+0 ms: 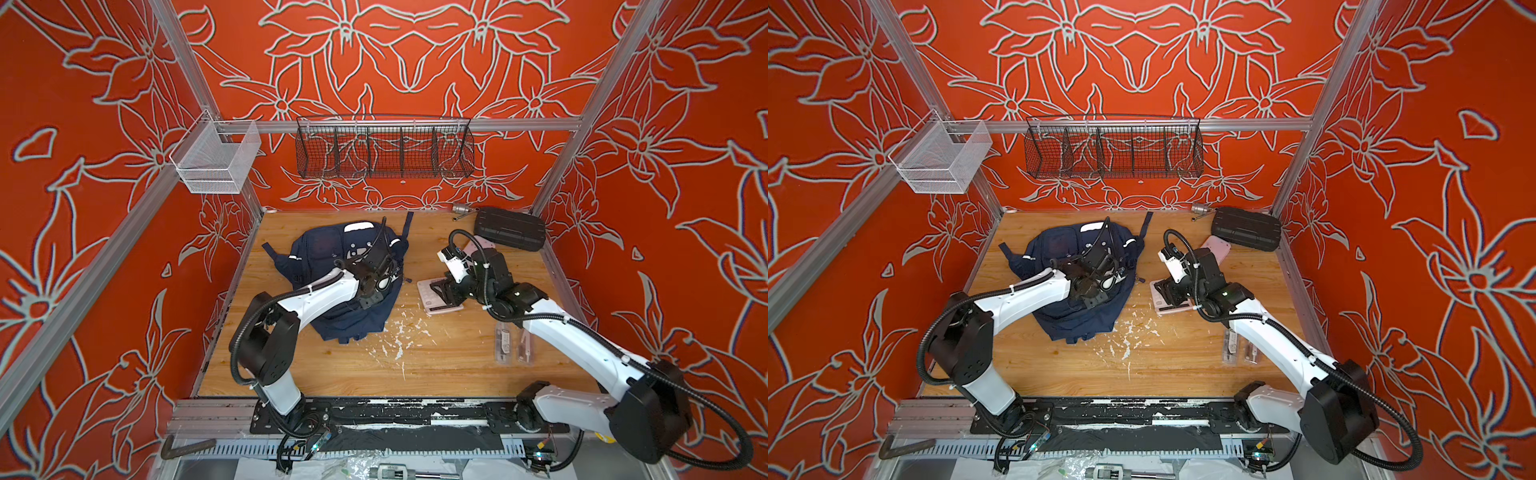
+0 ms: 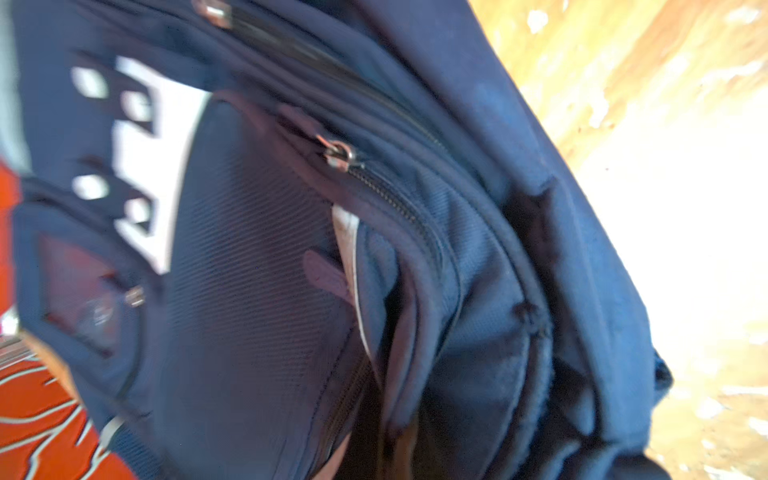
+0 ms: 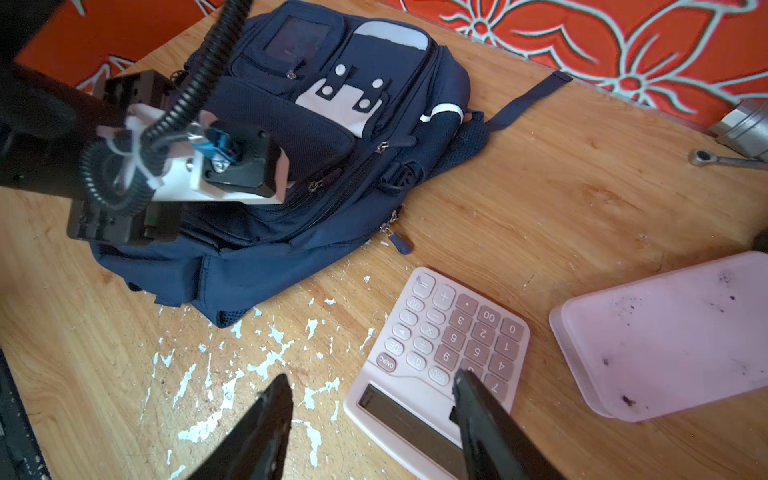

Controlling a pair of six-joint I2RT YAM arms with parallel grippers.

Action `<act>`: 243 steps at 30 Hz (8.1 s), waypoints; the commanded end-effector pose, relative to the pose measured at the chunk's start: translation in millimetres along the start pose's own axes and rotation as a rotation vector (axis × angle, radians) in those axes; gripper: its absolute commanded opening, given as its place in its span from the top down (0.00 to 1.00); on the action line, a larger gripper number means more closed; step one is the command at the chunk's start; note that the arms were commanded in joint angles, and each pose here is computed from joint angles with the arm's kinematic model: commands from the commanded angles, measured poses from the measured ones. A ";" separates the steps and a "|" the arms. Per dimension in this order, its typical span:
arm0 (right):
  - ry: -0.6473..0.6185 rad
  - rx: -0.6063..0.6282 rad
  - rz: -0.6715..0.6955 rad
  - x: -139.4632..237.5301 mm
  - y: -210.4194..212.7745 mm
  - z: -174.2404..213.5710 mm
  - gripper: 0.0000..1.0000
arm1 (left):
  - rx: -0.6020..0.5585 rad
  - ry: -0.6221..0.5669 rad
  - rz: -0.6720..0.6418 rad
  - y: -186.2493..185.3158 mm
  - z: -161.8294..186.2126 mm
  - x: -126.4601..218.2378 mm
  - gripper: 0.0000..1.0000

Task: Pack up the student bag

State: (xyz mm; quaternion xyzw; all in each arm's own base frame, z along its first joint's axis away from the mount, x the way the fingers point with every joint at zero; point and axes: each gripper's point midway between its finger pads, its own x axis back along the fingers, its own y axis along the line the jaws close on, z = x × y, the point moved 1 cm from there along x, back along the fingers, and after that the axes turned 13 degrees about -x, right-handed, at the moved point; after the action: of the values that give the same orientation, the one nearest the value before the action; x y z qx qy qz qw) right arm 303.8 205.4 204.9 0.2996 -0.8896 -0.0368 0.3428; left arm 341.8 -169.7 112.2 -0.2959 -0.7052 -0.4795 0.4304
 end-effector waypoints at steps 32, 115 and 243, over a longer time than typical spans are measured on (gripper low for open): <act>0.249 0.526 -0.571 -129.3 32.3 -37.7 0.54 | -0.015 -0.304 -0.179 14.8 25.8 115.6 1.00; 0.473 0.431 -0.652 -186.8 21.4 8.1 0.68 | -0.051 -0.340 -0.091 -9.1 24.7 94.8 1.00; 0.217 0.568 -0.542 -55.2 187.2 41.2 1.00 | 1.560 -0.345 0.400 62.9 -32.1 119.5 1.00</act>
State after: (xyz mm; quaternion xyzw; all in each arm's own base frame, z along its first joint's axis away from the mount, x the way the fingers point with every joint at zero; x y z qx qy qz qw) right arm 259.4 363.4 199.4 0.5515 -0.7571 0.1604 0.3113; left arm 305.1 -160.9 200.3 -0.0794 -0.7928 0.1998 0.5703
